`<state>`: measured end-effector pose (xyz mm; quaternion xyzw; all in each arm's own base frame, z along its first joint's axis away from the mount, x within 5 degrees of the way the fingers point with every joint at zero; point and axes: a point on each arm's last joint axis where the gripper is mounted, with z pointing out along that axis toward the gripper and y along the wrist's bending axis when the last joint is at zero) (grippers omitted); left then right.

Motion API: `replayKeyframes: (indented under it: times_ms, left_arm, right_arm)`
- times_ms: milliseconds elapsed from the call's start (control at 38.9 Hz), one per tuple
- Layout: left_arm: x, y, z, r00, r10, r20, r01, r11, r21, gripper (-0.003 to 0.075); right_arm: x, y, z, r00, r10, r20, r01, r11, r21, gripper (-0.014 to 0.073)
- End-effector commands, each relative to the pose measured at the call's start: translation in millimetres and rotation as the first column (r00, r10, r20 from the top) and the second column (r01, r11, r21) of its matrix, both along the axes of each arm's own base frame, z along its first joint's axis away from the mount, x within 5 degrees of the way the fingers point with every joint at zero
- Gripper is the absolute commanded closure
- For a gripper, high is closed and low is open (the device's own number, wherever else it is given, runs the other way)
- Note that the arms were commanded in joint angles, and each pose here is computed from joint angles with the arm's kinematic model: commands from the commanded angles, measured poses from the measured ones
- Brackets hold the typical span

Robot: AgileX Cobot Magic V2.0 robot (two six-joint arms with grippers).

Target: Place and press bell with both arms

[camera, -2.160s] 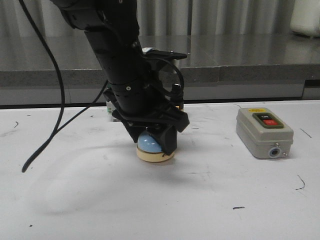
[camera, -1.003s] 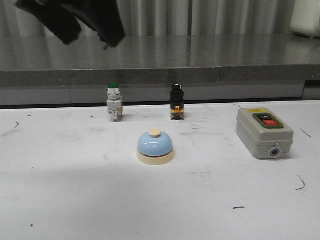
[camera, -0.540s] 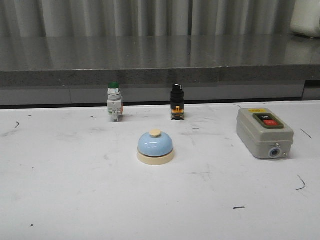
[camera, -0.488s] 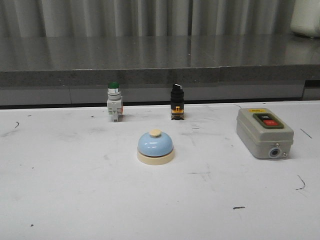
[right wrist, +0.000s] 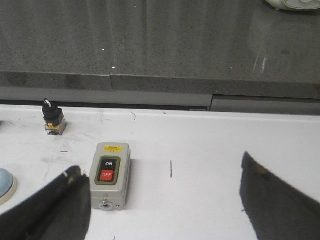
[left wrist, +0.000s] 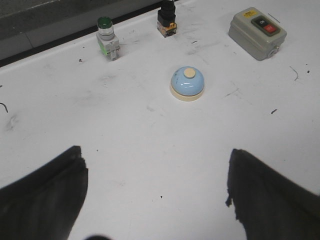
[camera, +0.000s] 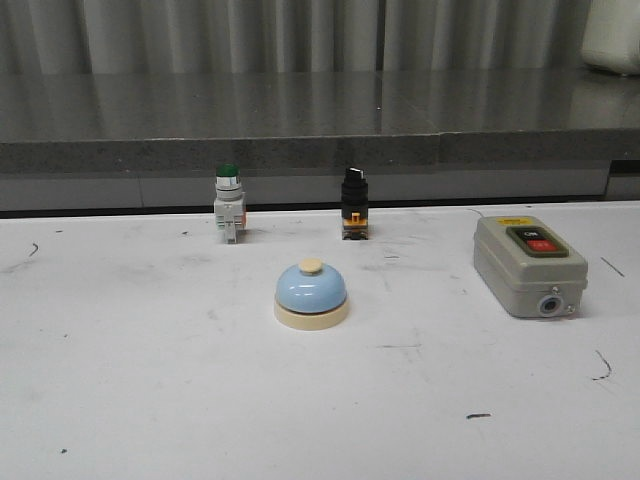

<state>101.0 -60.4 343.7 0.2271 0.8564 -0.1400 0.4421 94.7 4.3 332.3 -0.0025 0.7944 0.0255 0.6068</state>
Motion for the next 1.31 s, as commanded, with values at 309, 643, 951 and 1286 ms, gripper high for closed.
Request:
replayKeyframes:
  times_ms: [309,643,951,1286]
  left_arm:
    - [1.9,-1.3,13.4,0.998,0.011,0.069,-0.007,0.998,-0.06,0.0166]
    - [1.9,-1.3,13.4,0.998,0.011,0.069,-0.007,0.998,-0.06,0.0166]
    - [1.9,-1.3,13.4,0.998,0.011,0.069,-0.007,0.998,-0.06,0.0166]
    - [1.9,-1.3,13.4,0.998,0.011,0.069,-0.007,0.998,-0.06,0.0166]
  right_arm:
    - [2.6,-0.2,26.8,0.995,0.001,0.099,0.0,1.0,-0.013,0.0164]
    - [24.9,15.3,46.4,0.988,0.137,-0.07,-0.142,0.986,-0.085,0.067]
    - [67.3,57.6,66.6,0.917,0.325,-0.23,-0.355,0.929,-0.105,0.0664]
    - [118.5,136.6,65.2,0.795,0.494,-0.352,-0.558,0.823,-0.106,0.0664]
